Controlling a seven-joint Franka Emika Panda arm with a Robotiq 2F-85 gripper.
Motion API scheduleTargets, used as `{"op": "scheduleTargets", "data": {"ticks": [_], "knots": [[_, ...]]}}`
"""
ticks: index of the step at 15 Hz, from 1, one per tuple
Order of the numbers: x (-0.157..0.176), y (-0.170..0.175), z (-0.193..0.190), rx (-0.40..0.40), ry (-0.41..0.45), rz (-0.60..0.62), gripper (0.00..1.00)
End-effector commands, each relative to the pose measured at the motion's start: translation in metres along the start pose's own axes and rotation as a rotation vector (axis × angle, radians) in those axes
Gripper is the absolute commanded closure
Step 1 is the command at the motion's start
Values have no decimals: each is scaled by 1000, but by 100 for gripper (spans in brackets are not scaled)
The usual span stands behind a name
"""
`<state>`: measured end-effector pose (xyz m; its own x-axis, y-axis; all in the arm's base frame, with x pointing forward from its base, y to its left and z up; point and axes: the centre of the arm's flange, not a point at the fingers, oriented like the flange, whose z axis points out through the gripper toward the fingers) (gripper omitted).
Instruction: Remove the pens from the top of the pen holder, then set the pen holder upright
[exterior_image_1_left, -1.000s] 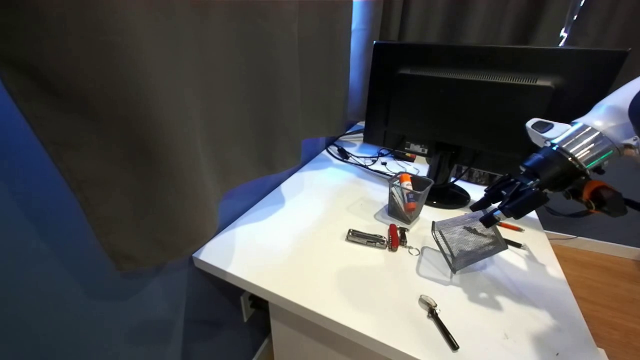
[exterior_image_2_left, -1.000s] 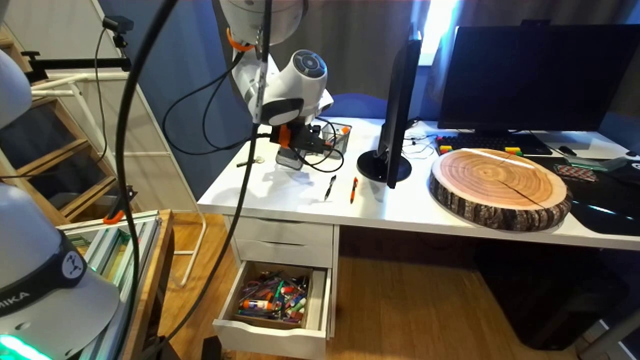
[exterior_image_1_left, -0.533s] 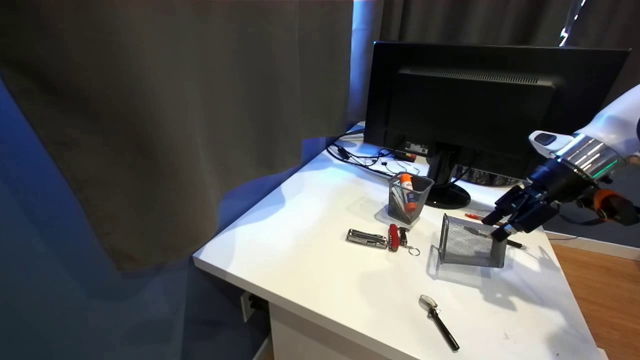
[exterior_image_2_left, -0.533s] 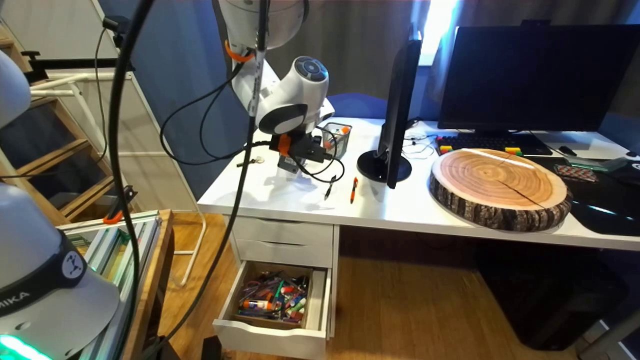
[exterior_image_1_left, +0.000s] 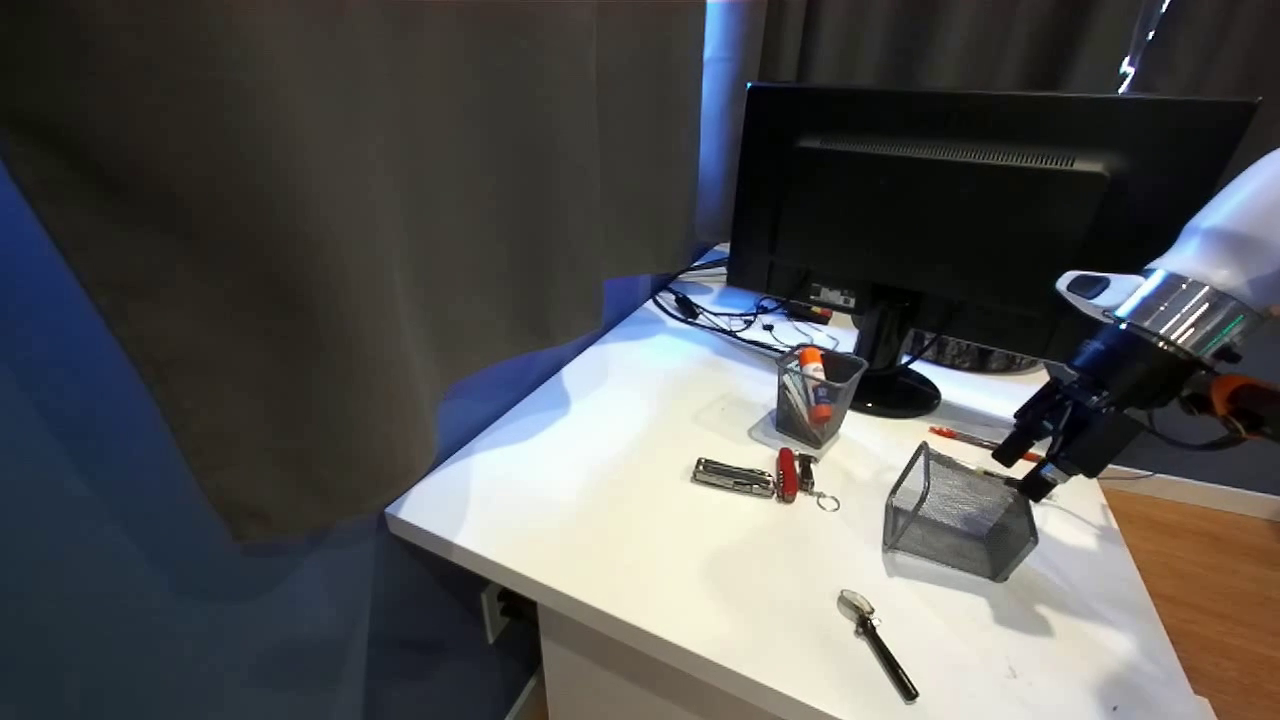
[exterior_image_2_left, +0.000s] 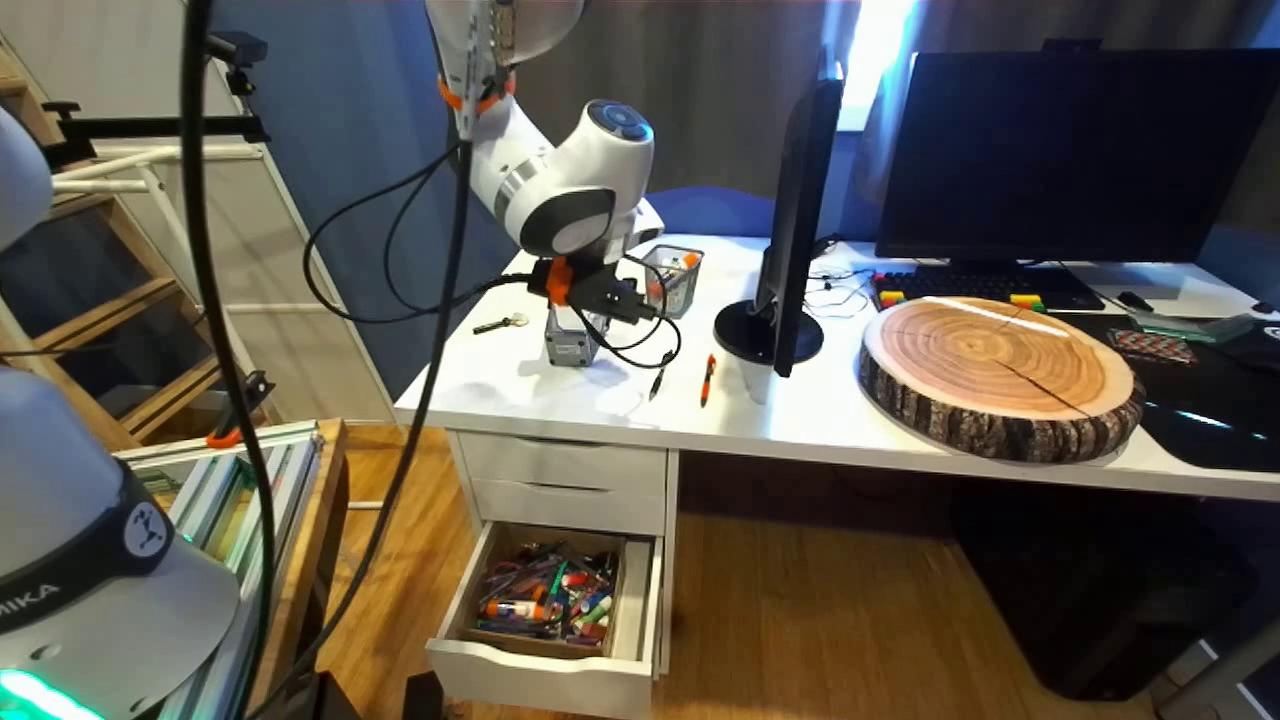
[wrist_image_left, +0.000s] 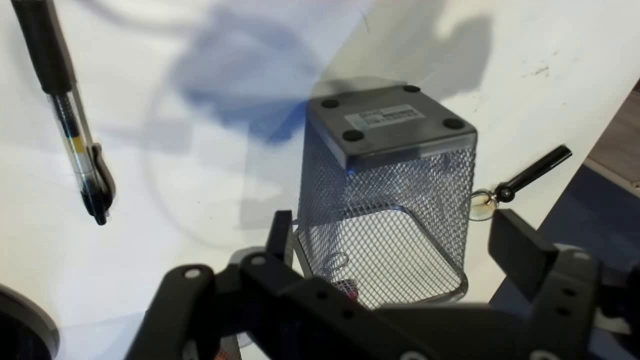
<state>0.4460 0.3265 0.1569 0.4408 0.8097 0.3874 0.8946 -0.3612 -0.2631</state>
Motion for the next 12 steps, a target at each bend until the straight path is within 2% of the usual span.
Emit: {"op": "scheduleTargets", "data": {"ticks": [1,7,12], "knots": [[32,-24,-31,-46,-90,141,0],[102,-48,-43,-150,-154,397,0],[133,-60,-24,-265,-245,602,0]]}}
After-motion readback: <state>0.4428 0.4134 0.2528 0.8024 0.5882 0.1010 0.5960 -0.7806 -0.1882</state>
